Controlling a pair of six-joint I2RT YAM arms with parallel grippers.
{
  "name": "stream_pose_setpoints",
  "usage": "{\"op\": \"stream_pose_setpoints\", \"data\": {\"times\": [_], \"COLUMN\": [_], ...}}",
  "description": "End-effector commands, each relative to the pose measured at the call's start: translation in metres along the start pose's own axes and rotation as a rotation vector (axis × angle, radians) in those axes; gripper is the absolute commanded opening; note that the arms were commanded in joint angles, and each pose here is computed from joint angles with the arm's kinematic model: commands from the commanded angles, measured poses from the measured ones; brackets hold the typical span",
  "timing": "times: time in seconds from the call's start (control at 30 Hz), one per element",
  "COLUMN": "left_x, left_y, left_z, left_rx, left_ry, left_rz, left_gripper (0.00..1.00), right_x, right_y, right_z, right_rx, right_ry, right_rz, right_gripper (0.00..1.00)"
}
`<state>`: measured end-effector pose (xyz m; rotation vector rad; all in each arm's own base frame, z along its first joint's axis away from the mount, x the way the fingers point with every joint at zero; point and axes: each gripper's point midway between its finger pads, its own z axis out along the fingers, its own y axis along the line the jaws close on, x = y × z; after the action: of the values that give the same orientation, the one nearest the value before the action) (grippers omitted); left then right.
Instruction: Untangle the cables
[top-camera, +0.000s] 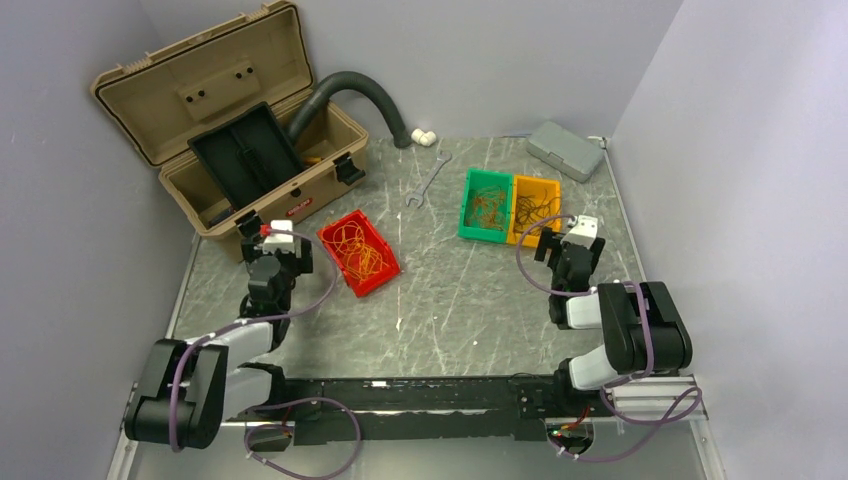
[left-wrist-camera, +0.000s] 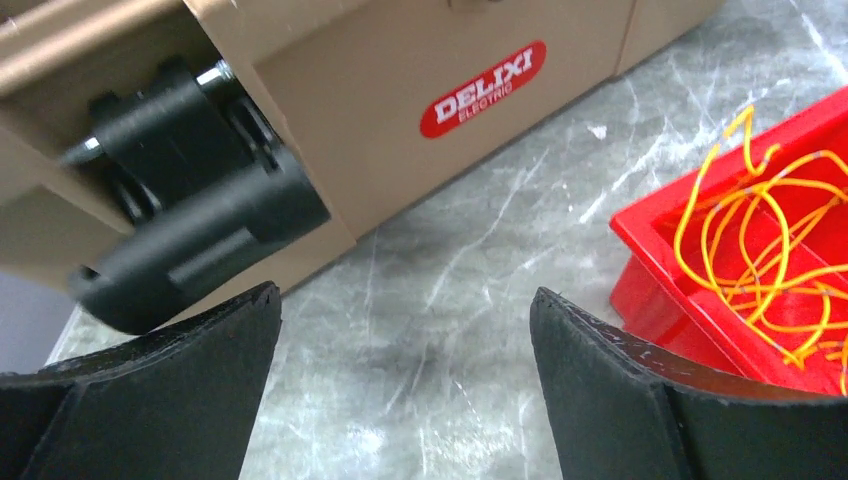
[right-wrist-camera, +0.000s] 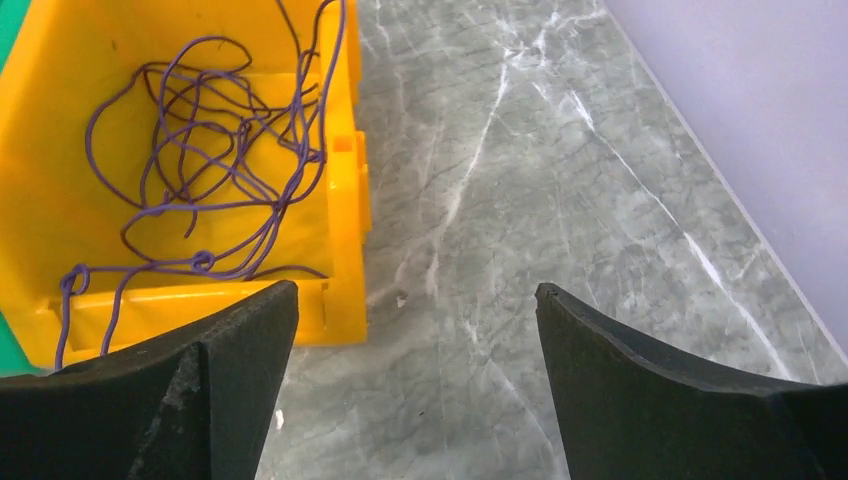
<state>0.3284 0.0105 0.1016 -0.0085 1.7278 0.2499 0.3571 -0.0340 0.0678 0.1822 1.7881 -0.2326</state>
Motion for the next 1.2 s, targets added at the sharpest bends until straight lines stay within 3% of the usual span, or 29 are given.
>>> {"op": "stream_pose_setpoints", "data": {"times": [0.0,0.03,0.07,0.1,0.17,0.3,0.4,0.53,0.63,1.17], "left_x": [-0.036,-0.035,-0.031,-0.028,-0.026,-0.03,-0.035,-0.017,-0.021,-0.022], "left_y": [-0.001,0.002,0.004,0.003,0.008,0.008,0.011,0.008,0.014,0.011], "left_z": [0.016,0.022,0.029,0.036,0.046,0.031,0.024,0.037,0.036,0.039], "left_rx": [0.067,0.061,0.069,0.087,0.112,0.134,0.12,0.132,0.099,0.113], "left_ry": [-0.082,-0.062,-0.028,0.011,0.047,-0.048,-0.185,-0.073,-0.091,-0.097], "left_rz": [-0.05,-0.063,-0.074,-0.086,-0.099,-0.06,-0.061,-0.052,-0.073,-0.053], "left_gripper": [0.98,0.99,0.98,0.97,0.91,0.89,0.93,0.91,0.99,0.99], "right_x": [-0.033,-0.031,-0.03,-0.03,-0.032,-0.031,-0.032,-0.032,-0.032,-0.032], "right_y": [0.0,0.0,0.0,-0.001,-0.003,-0.001,-0.002,-0.001,0.0,0.0], "right_z": [0.007,0.008,0.007,0.007,0.006,0.006,0.006,0.006,0.006,0.006], "right_rx": [-0.005,-0.001,-0.003,0.002,0.011,0.005,0.008,0.007,-0.001,-0.002], "right_ry": [-0.127,-0.117,-0.105,-0.109,-0.128,-0.122,-0.125,-0.127,-0.124,-0.123], "right_rz": [0.073,0.067,0.079,0.08,0.071,0.074,0.071,0.072,0.076,0.076], "right_gripper": [0.88,0.87,0.97,0.99,1.0,1.0,1.0,1.0,1.0,1.0]}}
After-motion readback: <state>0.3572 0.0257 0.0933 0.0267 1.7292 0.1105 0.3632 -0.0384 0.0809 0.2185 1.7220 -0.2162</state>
